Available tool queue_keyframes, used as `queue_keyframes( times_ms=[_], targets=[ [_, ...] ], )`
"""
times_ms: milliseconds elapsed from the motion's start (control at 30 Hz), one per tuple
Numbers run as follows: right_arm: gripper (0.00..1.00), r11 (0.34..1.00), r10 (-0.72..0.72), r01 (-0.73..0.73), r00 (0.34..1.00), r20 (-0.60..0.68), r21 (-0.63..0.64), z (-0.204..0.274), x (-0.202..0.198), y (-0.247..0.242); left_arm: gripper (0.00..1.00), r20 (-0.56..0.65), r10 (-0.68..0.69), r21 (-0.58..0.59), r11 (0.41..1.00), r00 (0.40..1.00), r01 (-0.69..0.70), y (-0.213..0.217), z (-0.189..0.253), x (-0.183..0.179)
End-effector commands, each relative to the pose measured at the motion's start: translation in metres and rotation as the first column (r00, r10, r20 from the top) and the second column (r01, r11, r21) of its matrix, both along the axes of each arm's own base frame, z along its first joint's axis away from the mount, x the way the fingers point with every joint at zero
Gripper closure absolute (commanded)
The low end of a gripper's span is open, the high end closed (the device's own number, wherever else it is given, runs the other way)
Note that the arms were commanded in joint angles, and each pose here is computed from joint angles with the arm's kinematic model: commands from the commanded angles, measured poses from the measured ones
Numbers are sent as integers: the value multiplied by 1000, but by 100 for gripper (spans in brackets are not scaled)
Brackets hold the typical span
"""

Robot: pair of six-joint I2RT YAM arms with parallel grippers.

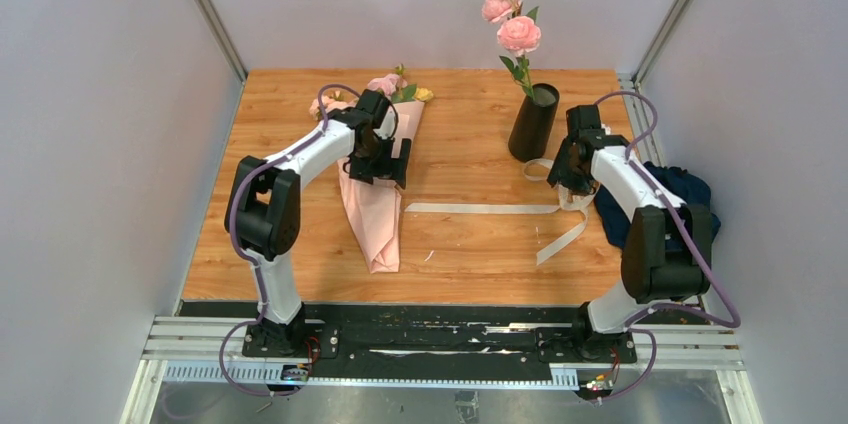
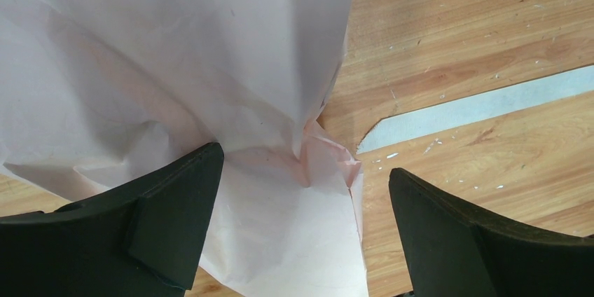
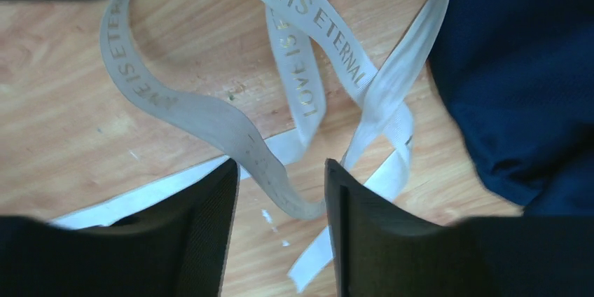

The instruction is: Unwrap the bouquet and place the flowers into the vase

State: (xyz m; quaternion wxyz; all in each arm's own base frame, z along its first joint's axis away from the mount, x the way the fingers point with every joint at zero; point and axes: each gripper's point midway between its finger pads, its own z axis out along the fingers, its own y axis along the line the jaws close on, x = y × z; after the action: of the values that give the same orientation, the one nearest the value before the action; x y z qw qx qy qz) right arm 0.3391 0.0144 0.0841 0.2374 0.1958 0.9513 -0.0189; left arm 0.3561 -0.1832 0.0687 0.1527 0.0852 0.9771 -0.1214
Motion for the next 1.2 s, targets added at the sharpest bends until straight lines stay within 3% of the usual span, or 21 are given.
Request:
queue_keyframes(
  times_ms=[0,100,233,400,500,600,767,933,1033,1167],
  targets=[
    [34,998,-24,25,1000,8,-55,14,-6,-1,0,45,0,-31,1000,999,1,-7,21,8],
    [24,993,37,-32,998,44,-114,31,-6,15,0,69,18,-23,1000,997,-16,-5,29,11],
    [24,966,193,-172,976,100,-194,56,-2,67,0,158,60,-5,998,986,-60,4,51,19],
    [25,879,446,-406,885,130,-250,78,8,162,0,288,176,-58,984,941,-167,18,88,29],
    [25,814,575,-550,808,128,-188,77,19,218,0,329,230,-48,973,916,-227,35,96,31],
    [26,795,606,-603,787,118,-66,58,33,257,2,312,247,79,955,917,-284,60,84,29],
    [26,804,591,-595,792,153,-29,63,48,273,17,379,168,216,940,910,-263,80,88,15],
    [26,849,525,-524,817,238,-72,98,57,258,12,396,76,221,959,915,-176,59,93,-29],
    [26,863,501,-495,813,297,-101,124,60,248,8,388,-33,305,948,921,-94,40,89,-60],
    [26,872,485,-471,796,363,-134,156,58,234,7,375,-48,350,932,926,-93,32,73,-86]
  ],
)
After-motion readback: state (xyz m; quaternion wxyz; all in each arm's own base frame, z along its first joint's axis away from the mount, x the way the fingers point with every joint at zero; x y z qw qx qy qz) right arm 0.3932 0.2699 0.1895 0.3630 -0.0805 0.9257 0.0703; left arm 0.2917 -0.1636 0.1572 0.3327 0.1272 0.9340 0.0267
